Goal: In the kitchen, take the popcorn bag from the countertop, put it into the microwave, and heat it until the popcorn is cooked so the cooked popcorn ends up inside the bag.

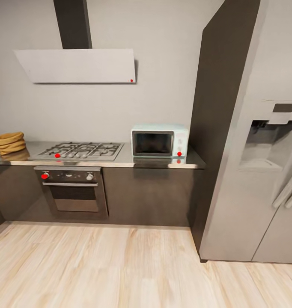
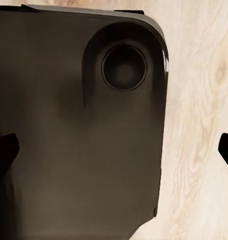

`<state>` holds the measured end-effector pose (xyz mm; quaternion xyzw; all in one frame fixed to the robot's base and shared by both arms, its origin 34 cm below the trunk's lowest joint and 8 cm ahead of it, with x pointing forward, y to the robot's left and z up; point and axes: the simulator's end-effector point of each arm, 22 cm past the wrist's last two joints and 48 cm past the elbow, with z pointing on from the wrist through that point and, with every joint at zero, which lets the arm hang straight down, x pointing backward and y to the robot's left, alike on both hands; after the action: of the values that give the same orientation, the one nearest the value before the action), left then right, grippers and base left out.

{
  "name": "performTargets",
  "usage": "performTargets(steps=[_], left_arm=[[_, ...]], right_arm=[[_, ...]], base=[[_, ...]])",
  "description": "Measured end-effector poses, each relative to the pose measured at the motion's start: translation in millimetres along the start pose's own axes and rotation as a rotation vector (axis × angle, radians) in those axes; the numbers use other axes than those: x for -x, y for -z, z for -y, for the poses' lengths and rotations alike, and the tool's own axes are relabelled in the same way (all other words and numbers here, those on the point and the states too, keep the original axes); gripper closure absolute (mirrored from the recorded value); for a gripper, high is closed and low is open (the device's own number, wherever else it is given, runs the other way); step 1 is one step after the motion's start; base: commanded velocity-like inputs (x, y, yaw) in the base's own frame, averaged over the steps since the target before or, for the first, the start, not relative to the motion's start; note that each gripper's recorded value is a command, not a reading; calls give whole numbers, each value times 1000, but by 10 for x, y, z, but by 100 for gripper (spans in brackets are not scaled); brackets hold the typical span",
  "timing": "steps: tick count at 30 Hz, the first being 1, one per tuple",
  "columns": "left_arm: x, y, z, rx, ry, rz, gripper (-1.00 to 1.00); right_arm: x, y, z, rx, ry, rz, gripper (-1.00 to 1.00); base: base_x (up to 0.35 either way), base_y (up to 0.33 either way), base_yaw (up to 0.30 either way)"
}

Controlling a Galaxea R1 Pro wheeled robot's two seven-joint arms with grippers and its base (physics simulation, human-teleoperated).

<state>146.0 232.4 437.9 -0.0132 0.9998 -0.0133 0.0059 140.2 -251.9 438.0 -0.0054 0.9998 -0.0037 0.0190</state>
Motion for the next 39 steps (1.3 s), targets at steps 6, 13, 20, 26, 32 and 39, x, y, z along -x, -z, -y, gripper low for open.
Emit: performTargets(steps=[6,13,20,26,32,39], left_arm=[[-1,0,1,0,0,0,-100],[0,0,0,0,0,0,-100],[-3,0,0,0,0,-1,-100],[-1,0,2,0,0,0,-100],[-1,0,1,0,0,0,-100],[3,0,1,0,0,0,-100]], right_arm=[[0,0,0,0,0,0,-100],[0,0,0,0,0,0,-100],[-2,0,0,0,1,-1,-100],[4,0,-1,0,3,2,-100],[6,0,1,-1,-6,3,-100],[3,0,3,-1,-12,1,-100]], base=[[283,76,0],[283,76,0],[282,76,0],[281,76,0],[280,76,-3],[255,50,-158]])
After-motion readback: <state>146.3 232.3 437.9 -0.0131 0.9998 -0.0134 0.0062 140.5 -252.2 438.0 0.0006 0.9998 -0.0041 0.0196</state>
